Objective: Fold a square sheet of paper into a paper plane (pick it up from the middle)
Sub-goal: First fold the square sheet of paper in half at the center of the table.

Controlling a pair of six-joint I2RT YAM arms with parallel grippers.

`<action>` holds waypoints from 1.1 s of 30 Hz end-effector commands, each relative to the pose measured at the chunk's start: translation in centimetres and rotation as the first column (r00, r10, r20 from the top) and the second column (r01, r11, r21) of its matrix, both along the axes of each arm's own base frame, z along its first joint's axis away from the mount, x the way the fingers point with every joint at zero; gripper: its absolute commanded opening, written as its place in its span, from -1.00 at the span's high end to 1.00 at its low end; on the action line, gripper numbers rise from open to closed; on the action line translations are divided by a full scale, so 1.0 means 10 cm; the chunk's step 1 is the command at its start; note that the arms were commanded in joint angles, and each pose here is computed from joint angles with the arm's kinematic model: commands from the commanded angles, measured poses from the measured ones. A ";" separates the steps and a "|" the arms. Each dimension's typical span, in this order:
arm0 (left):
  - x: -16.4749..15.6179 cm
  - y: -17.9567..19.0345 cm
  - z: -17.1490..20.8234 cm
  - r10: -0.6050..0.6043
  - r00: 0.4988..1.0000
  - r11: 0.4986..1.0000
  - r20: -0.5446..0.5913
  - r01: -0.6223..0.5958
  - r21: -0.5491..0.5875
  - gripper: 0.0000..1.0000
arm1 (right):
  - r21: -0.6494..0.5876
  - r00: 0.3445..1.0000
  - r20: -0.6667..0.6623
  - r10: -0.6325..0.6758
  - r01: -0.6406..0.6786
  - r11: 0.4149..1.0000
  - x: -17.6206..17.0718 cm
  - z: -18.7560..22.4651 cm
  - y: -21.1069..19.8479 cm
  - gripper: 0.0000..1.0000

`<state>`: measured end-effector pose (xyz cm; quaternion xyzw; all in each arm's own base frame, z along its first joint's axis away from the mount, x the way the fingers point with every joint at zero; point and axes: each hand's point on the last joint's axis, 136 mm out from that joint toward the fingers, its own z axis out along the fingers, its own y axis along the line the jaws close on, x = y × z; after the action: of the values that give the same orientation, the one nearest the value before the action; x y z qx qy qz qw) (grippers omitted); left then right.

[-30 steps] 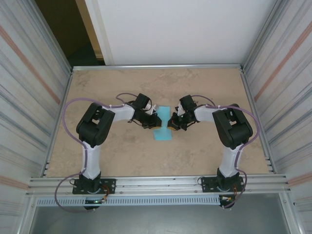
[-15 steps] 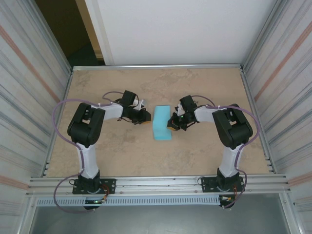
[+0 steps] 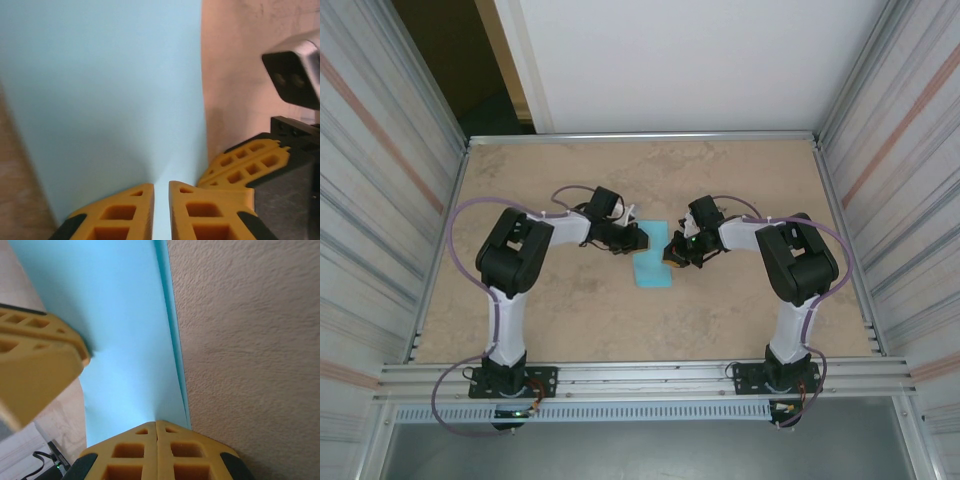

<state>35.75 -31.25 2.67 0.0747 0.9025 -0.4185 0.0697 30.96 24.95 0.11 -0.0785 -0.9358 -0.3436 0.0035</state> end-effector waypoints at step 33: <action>0.39 0.11 -0.16 0.058 0.998 0.998 -0.010 -0.058 -0.037 0.66 | -0.477 0.930 -0.352 -0.105 -0.082 0.875 -1.13 -1.05 -1.01 1.00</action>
<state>38.76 -32.01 2.94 0.0655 0.8850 -0.4529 0.0857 30.94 24.93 0.04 -0.0779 -0.9347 -0.3467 0.0021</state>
